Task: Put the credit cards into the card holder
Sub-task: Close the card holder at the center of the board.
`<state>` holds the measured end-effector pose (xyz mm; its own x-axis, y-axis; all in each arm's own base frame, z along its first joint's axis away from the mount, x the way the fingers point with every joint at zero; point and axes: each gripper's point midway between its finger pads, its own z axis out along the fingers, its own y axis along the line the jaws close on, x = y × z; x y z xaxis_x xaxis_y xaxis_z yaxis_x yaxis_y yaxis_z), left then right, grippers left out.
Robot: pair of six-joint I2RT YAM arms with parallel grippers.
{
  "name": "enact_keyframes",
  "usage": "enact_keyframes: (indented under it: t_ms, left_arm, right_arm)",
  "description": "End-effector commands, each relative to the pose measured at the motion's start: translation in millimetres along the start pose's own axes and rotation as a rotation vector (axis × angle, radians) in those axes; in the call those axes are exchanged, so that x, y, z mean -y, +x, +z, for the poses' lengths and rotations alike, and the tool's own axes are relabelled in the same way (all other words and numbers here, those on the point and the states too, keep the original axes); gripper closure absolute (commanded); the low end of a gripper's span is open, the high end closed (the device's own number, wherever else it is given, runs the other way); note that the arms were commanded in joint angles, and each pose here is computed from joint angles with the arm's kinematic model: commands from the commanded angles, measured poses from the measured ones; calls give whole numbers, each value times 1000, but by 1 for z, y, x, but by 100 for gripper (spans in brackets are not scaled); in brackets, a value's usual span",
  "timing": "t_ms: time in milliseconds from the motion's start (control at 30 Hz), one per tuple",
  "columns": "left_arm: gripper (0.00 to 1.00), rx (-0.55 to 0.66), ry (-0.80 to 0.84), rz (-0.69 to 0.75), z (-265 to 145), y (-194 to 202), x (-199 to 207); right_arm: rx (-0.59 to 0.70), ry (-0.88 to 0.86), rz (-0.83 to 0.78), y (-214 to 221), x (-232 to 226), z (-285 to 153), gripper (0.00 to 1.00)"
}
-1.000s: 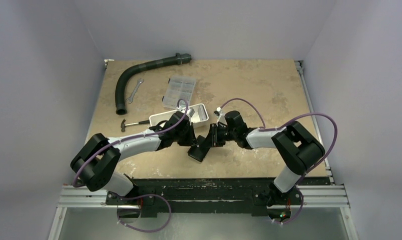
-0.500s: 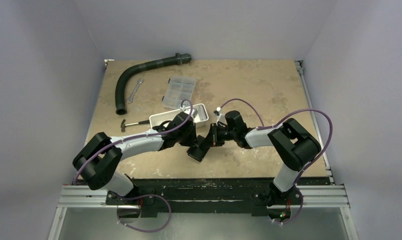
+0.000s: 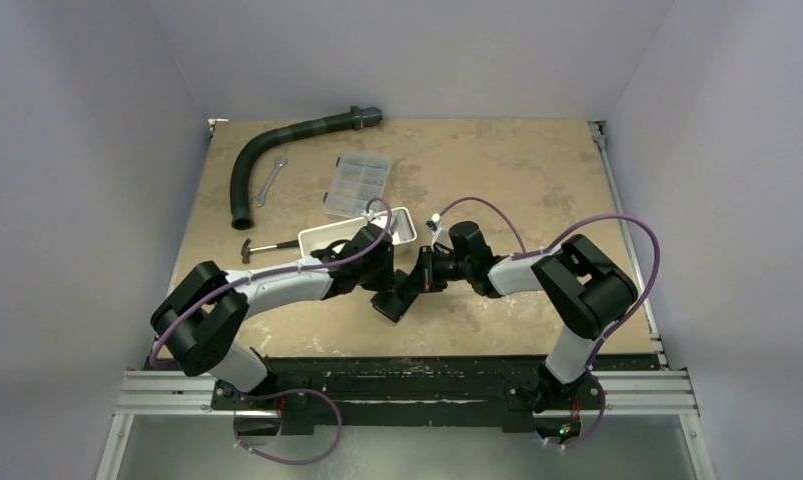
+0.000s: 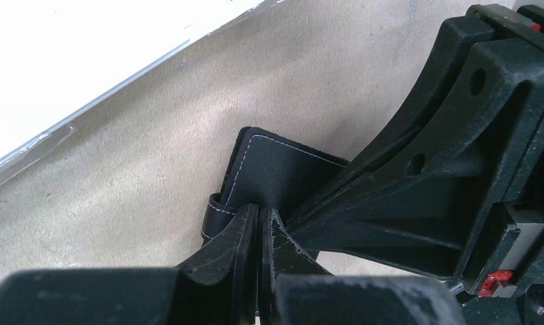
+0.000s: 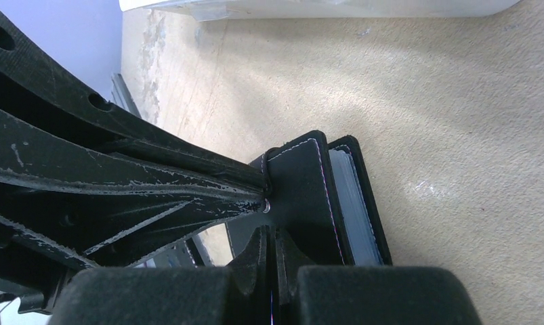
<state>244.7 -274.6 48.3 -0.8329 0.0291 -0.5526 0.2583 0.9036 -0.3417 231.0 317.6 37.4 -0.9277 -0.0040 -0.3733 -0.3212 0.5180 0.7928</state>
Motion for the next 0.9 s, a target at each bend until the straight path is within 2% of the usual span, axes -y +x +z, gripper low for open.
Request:
enact_keyframes:
  t_ms: [0, 333, 867]
  left_arm:
    - [100, 1, 11, 23, 9, 0, 11]
    - [100, -31, -63, 76, 10, 22, 3]
    - [100, -100, -68, 23, 9, 76, -20]
  right_arm:
    - [-18, 162, 14, 19, 42, 8, 100]
    - [-26, 132, 20, 20, 34, 5, 100]
    - [-18, 141, 41, 20, 38, 5, 100]
